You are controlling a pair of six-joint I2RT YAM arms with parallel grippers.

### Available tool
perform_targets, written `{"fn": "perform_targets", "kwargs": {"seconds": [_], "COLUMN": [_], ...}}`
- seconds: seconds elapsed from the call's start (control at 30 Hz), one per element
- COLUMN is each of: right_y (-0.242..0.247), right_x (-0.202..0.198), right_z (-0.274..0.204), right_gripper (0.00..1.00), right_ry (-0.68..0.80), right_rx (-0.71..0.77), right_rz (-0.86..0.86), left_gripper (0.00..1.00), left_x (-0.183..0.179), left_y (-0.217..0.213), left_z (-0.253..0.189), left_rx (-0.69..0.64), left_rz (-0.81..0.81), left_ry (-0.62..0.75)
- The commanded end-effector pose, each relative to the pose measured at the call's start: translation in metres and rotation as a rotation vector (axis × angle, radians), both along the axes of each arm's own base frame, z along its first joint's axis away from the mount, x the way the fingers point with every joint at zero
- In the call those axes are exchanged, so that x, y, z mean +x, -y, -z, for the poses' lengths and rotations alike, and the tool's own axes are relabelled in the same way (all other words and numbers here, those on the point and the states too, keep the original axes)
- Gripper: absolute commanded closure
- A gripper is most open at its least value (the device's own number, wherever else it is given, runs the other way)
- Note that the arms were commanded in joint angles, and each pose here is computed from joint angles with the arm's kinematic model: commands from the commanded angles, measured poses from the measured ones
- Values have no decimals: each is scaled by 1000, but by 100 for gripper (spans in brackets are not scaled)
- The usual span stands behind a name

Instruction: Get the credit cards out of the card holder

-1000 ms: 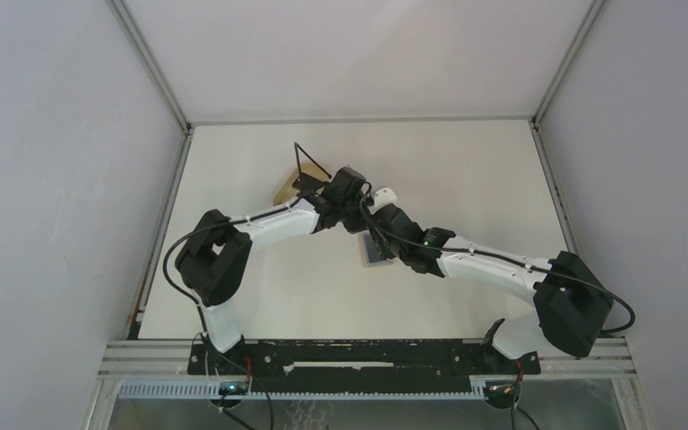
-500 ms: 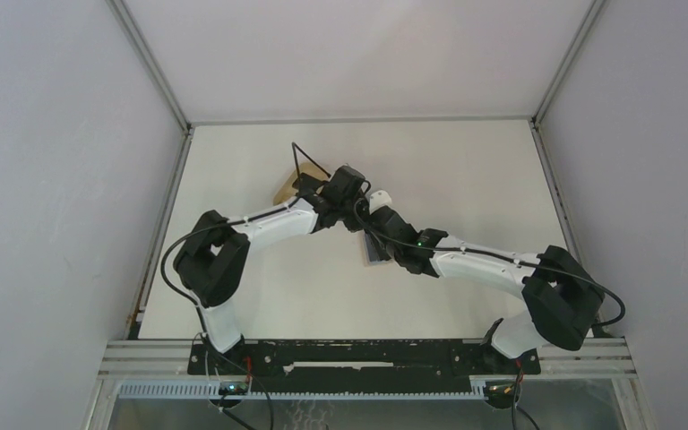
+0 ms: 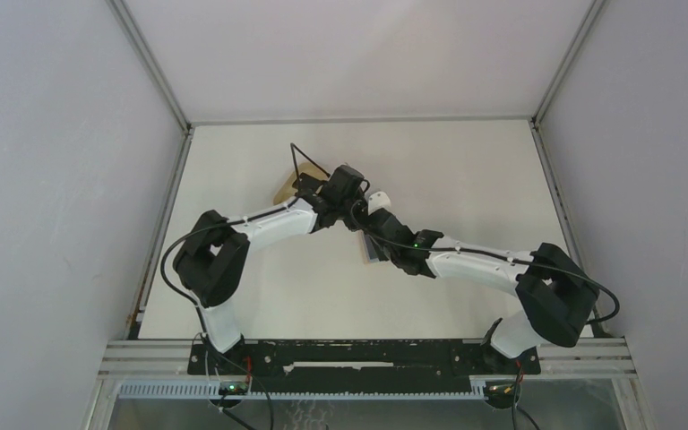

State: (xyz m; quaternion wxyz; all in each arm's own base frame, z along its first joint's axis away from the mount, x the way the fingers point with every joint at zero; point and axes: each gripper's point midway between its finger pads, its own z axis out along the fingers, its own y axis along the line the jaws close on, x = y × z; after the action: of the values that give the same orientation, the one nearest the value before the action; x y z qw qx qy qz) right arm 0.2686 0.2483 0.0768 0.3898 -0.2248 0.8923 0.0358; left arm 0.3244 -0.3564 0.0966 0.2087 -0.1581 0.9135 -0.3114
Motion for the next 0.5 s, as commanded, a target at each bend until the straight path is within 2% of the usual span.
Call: {"fn": "perform_targets", "kwargs": {"seconds": [0.0, 0.07, 0.17, 0.37, 0.43, 0.47], "right_y": [3, 8, 12, 20, 23, 24], "right_x": [9, 11, 13, 15, 17, 17], "right_z": [0, 2, -4, -24, -33, -38], "right_gripper": [79, 85, 100, 100, 100, 100], "right_ry": [30, 33, 46, 23, -5, -18], "right_rx": [-20, -34, -28, 73, 162, 215], "right_rz": [51, 69, 91, 116, 121, 117], "left_gripper": [100, 100, 100, 99, 88, 80], "left_x": [0, -1, -1, 0, 1, 2], "left_y": [10, 10, 10, 9, 8, 7], "left_z": [-31, -31, -31, -32, -38, -41], "left_rx": [-101, -104, -103, -102, -124, -140], "left_rz": [10, 12, 14, 29, 28, 26], "left_ry": [41, 39, 40, 60, 81, 91]}}
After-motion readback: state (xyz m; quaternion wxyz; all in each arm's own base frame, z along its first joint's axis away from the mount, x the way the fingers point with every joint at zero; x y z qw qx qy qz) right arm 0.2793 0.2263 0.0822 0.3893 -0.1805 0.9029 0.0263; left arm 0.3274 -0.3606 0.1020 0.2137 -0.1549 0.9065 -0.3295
